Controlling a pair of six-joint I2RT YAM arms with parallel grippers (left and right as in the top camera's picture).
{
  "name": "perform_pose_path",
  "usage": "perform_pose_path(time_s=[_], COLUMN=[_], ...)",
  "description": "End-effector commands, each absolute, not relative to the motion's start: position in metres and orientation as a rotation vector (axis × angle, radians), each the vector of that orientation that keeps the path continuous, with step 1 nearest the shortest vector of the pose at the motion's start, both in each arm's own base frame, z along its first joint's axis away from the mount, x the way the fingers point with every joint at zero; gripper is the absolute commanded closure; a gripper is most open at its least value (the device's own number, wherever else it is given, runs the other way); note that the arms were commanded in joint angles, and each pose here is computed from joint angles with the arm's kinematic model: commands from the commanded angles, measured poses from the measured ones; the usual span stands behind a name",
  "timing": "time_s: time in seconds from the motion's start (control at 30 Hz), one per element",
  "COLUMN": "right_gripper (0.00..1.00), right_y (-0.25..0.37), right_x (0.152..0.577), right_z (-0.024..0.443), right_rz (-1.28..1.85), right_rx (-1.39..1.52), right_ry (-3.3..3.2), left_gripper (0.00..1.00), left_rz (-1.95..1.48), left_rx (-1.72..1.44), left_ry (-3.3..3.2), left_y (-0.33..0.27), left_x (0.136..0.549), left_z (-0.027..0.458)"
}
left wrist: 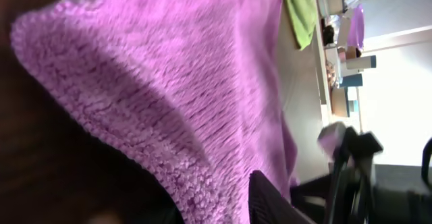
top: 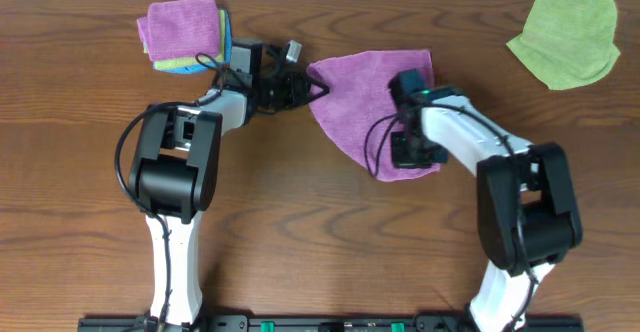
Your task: Fold the cloth
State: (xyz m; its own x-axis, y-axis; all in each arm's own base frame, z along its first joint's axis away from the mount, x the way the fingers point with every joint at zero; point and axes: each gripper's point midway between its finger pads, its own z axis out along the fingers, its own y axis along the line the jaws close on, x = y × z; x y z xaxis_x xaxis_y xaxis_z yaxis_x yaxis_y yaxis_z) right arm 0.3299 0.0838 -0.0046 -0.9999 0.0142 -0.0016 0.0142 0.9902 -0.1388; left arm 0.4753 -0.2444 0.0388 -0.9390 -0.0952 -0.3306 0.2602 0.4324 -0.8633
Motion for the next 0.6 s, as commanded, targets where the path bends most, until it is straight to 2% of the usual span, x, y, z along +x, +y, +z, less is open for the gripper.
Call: perform_pose_path(time_s=[0.0,0.37,0.5,0.57], right_gripper=[0.99,0.99,0.99,0.99], right_y=[0.101,0.104,0.097,0.094], right_x=[0.315,0.315,0.318,0.319], right_z=[-0.011,-0.011,-0.011,-0.011], right_rz=[-0.184,-0.161,-0.159,-0.159], right_rx=[0.008,0.030,0.066,0.077], right_ry=[3.169,3.170,3.170,3.170], left_gripper=[0.70,0.71,0.68,0.64], left_rz=[-1.473,-1.400,-1.412,-1.408], left_rx=[0.188,0.216,0.203,0.215], left_ry=[2.315,2.425,2.450,2.458], left_y=[-0.244,-0.239,-0.239,-0.239], left_x=[0.489,0.481,0.479,0.477], left_z=[0.052,0.042,0.042,0.043])
